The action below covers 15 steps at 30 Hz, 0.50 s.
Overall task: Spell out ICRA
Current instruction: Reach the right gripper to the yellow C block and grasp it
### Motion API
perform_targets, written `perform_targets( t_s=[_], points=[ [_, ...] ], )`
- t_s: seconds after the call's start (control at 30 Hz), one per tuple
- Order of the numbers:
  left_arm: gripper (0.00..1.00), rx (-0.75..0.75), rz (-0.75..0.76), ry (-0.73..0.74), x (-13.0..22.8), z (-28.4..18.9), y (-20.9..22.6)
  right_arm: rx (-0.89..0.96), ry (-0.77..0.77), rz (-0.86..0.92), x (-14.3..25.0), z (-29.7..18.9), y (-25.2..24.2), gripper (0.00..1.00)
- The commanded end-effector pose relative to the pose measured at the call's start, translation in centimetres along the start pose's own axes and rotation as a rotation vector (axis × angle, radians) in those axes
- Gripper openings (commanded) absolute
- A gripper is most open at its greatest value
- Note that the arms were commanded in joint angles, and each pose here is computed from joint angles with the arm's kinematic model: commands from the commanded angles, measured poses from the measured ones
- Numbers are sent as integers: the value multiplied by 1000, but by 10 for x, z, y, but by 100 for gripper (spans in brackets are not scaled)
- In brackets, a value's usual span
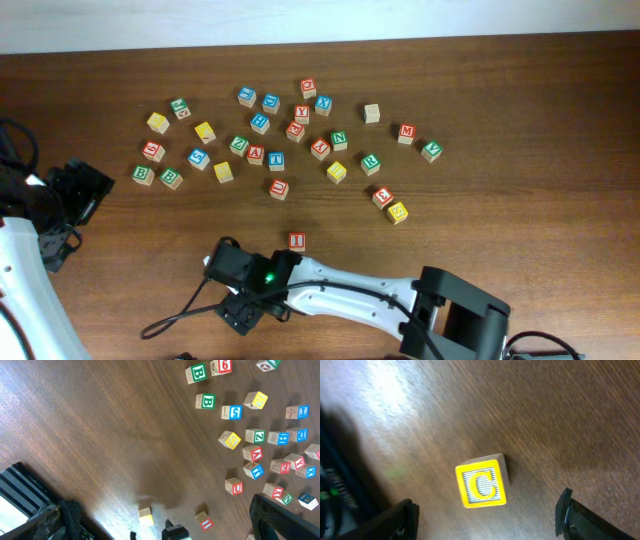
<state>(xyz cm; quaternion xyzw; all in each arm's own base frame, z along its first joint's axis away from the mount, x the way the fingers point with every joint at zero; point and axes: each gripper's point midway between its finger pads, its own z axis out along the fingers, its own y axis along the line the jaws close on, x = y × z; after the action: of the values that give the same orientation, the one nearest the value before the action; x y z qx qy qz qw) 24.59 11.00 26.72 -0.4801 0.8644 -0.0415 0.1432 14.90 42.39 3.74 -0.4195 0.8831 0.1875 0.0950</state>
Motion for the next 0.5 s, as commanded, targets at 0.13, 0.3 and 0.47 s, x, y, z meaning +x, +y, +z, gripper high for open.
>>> perform_targets(
  t_s=[0.13, 0.3, 0.47],
  points=[
    [99, -4, -12, -17, -2, -3, 2, 143, -57, -59, -5, 10, -1, 72],
    [99, -5, -12, -16, -2, -3, 2, 159, -24, -61, 3, 26, -6, 67],
    [99, -4, -12, -17, -2, -3, 2, 159, -25, -62, 3, 32, -6, 61]
  ],
)
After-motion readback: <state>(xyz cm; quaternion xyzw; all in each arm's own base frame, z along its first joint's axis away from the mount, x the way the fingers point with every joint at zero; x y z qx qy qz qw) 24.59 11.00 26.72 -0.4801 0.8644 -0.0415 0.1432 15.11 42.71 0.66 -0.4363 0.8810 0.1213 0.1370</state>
